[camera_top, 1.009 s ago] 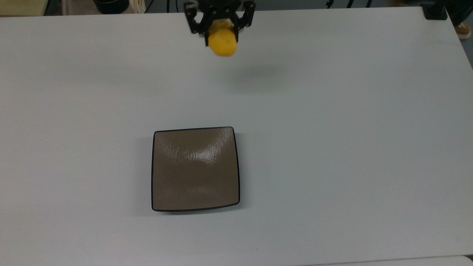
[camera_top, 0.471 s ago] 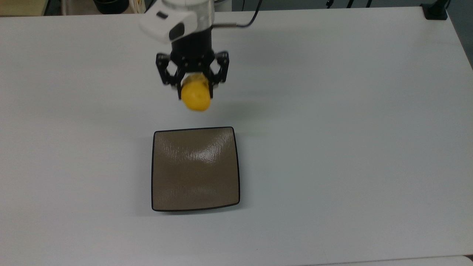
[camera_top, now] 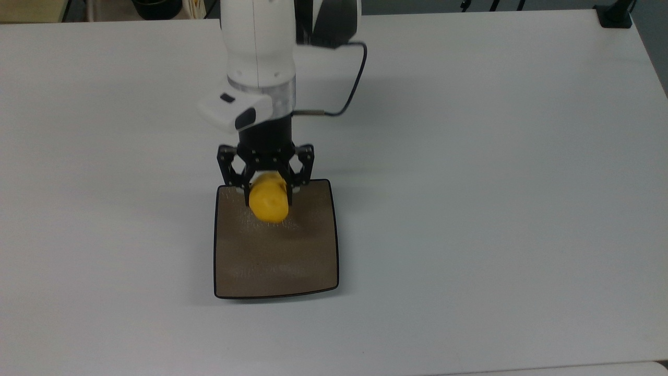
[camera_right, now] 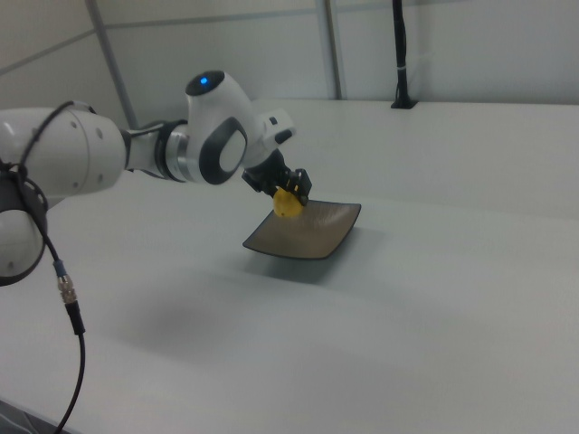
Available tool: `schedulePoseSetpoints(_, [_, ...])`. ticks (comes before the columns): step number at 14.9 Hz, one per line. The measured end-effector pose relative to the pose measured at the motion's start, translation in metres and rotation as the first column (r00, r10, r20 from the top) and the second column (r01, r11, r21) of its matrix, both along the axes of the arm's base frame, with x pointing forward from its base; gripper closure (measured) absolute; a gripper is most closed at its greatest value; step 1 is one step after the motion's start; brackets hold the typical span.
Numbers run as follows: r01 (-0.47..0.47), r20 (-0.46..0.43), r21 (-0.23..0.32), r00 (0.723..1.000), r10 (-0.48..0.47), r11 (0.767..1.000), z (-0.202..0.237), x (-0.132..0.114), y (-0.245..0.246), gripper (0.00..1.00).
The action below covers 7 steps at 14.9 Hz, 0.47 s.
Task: Put potatoes on a ceramic plate
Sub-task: 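Lower the potato onto the plate and open the gripper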
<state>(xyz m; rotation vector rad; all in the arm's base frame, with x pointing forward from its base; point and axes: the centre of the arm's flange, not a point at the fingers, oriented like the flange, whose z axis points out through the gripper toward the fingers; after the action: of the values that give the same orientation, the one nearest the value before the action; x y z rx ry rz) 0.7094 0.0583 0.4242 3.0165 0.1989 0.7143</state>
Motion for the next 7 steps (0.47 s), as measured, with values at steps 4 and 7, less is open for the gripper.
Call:
schedulePoseSetpoints(4, [0.008,0.065,0.018,0.998,-0.009,1.0,-0.043,0.015,0.005,0.35])
schedulePoseSetpoints(7, [0.0,0.083,0.013,0.997,-0.001,1.0,-0.07,0.02,0.01,0.35])
